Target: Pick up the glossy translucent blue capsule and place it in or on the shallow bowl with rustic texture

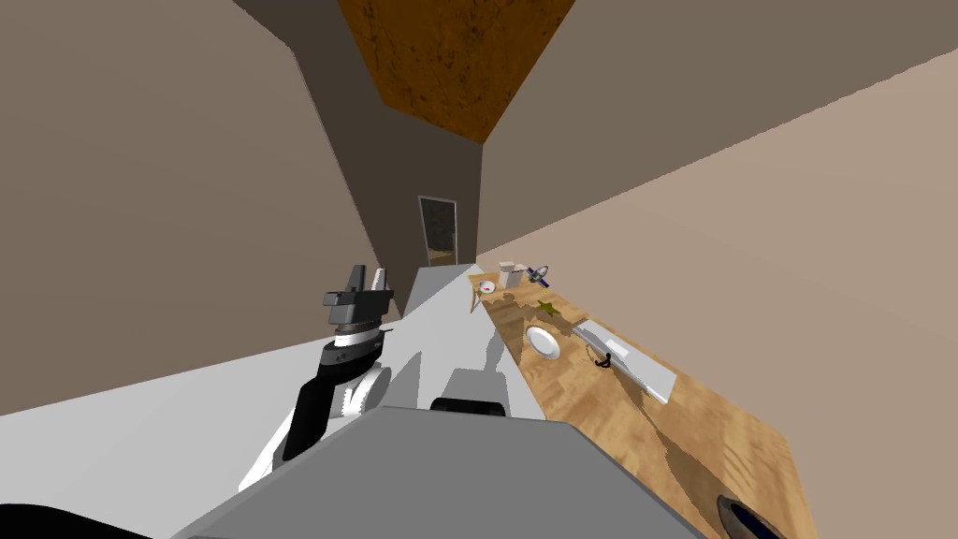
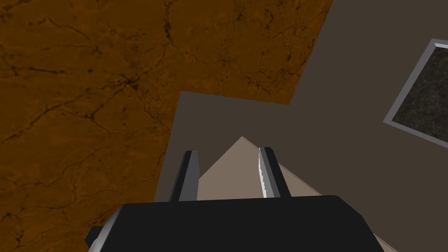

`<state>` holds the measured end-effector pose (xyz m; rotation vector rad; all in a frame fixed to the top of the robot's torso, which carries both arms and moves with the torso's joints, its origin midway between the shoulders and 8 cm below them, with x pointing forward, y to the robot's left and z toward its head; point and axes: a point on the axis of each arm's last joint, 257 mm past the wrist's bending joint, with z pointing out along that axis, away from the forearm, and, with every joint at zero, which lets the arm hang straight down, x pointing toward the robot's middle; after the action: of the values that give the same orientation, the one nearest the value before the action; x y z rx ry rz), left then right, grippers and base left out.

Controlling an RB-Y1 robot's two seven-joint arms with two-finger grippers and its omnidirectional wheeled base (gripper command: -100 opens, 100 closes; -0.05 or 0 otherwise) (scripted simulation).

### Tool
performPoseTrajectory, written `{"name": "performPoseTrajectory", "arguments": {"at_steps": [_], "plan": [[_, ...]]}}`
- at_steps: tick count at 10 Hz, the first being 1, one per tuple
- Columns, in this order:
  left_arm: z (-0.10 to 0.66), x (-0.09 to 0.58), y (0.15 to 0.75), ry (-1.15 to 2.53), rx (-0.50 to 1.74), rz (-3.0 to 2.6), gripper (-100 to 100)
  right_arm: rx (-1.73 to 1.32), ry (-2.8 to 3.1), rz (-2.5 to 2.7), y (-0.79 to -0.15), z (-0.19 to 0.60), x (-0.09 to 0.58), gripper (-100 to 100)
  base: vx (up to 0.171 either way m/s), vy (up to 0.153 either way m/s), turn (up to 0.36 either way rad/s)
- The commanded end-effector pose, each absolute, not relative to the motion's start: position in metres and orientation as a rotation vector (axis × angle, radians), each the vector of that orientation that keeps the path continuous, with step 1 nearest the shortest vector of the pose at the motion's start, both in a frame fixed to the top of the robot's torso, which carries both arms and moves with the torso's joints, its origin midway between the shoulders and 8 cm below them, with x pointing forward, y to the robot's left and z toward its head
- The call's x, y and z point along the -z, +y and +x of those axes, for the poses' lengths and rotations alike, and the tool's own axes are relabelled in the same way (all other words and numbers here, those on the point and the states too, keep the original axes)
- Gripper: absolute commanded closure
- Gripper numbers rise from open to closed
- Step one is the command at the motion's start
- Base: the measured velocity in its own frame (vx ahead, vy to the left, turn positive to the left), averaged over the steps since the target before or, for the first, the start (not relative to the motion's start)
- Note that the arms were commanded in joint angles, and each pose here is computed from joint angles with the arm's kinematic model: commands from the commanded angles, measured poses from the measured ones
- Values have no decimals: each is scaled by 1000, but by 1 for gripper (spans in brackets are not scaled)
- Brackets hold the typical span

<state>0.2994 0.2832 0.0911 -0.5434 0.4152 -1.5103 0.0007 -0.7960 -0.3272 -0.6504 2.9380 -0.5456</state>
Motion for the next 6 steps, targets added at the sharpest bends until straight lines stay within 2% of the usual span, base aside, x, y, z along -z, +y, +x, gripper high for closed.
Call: {"name": "performPoseTrajectory", "arguments": {"at_steps": [1, 6], "plan": [[299, -91, 283, 415, 1510, -543, 0, 546, 2938, -650, -796, 1, 327, 0, 0, 0, 0], [299, -91, 283, 415, 1510, -543, 0, 546, 2938, -650, -796, 1, 327, 0, 0, 0, 0]]}}
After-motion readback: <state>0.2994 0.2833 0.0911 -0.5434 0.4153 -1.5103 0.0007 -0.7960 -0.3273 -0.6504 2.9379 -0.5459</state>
